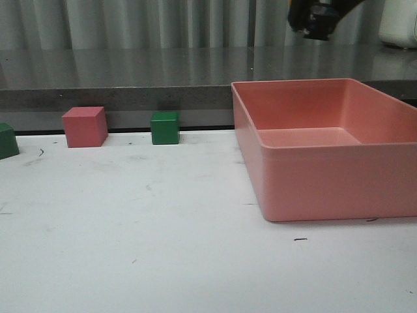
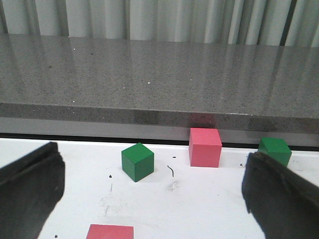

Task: Place and stand button with both arms
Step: 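Lift the button out of the bin with the right gripper, lower onto table, then open the right gripper, release the button lying on its side, raise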

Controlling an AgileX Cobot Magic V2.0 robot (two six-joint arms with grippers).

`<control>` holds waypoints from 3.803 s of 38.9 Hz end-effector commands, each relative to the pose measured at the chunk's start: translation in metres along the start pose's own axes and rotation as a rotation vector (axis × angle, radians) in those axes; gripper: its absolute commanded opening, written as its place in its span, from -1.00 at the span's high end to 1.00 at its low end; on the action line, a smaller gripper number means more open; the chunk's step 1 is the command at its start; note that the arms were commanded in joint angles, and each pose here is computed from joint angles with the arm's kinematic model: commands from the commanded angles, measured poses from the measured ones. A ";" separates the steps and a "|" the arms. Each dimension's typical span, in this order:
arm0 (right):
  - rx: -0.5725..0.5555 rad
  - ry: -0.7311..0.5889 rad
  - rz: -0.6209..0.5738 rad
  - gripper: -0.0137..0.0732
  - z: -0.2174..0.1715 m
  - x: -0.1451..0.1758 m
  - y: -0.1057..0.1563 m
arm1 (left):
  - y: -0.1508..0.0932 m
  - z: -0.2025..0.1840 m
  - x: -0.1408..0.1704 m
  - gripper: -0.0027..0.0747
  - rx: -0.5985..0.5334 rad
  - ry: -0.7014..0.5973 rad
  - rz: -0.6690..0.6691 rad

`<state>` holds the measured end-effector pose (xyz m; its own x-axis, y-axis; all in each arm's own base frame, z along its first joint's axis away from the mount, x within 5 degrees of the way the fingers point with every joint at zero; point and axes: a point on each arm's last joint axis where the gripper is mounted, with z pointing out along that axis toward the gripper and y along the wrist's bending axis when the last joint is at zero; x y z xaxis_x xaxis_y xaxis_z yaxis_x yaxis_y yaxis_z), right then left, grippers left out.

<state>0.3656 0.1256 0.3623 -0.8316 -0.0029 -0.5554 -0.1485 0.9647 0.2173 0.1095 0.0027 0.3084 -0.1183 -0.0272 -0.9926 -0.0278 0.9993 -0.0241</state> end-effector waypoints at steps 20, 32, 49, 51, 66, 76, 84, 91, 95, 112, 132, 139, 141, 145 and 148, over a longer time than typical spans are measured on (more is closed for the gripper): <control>-0.249 0.054 -0.158 0.19 0.039 0.056 0.151 | -0.001 -0.001 -0.019 -0.86 0.008 -0.114 -0.012; -0.177 0.128 -0.095 0.19 0.103 0.073 0.167 | -0.001 -0.001 -0.019 -0.86 0.008 -0.114 -0.012; -0.137 0.133 0.028 0.19 0.159 0.084 0.168 | -0.001 -0.001 -0.019 -0.86 0.008 -0.114 -0.012; -0.130 0.141 0.029 0.19 0.164 0.086 0.167 | -0.001 -0.001 -0.019 -0.86 0.008 -0.114 -0.012; -0.137 0.121 0.044 0.13 0.175 0.088 0.168 | -0.001 -0.001 -0.019 -0.86 0.008 -0.114 -0.012; -0.139 0.119 0.044 -0.20 0.177 0.088 0.168 | -0.001 -0.001 -0.019 -0.86 0.008 -0.114 -0.012; -0.147 0.108 0.046 -0.25 0.177 0.087 0.168 | -0.001 -0.001 -0.019 -0.86 0.008 -0.114 -0.012; -0.154 0.099 0.048 -0.68 0.177 0.086 0.169 | -0.001 -0.001 -0.019 -0.86 0.008 -0.114 -0.012; -0.168 0.102 0.066 -0.80 0.177 0.086 0.170 | -0.001 -0.001 -0.019 -0.86 0.008 -0.114 -0.012; -0.221 -0.024 0.002 -0.77 0.085 0.046 0.177 | -0.001 -0.001 -0.019 -0.86 0.008 -0.114 -0.012; -0.199 -0.106 -0.043 0.83 0.031 0.033 0.168 | -0.001 -0.001 -0.019 -0.86 0.008 -0.114 -0.012; -0.145 -0.127 -0.104 0.83 -0.001 0.023 0.146 | -0.001 -0.001 -0.019 -0.86 0.008 -0.114 -0.012; -0.133 -0.150 -0.101 0.83 -0.017 0.017 0.134 | -0.001 -0.001 -0.019 -0.86 0.008 -0.114 -0.012; -0.102 -0.202 -0.113 0.83 -0.046 0.005 0.108 | -0.001 -0.001 -0.019 -0.86 0.008 -0.114 -0.012; -0.051 -0.229 -0.104 0.83 -0.069 -0.004 0.079 | -0.001 -0.001 -0.019 -0.86 0.008 -0.114 -0.012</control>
<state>0.3330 0.2158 0.3916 -0.7632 -0.0597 -0.6434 -0.2480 0.9465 0.2063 0.1095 0.0027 0.3084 -0.1183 -0.0272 -0.9926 -0.0278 0.9993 -0.0241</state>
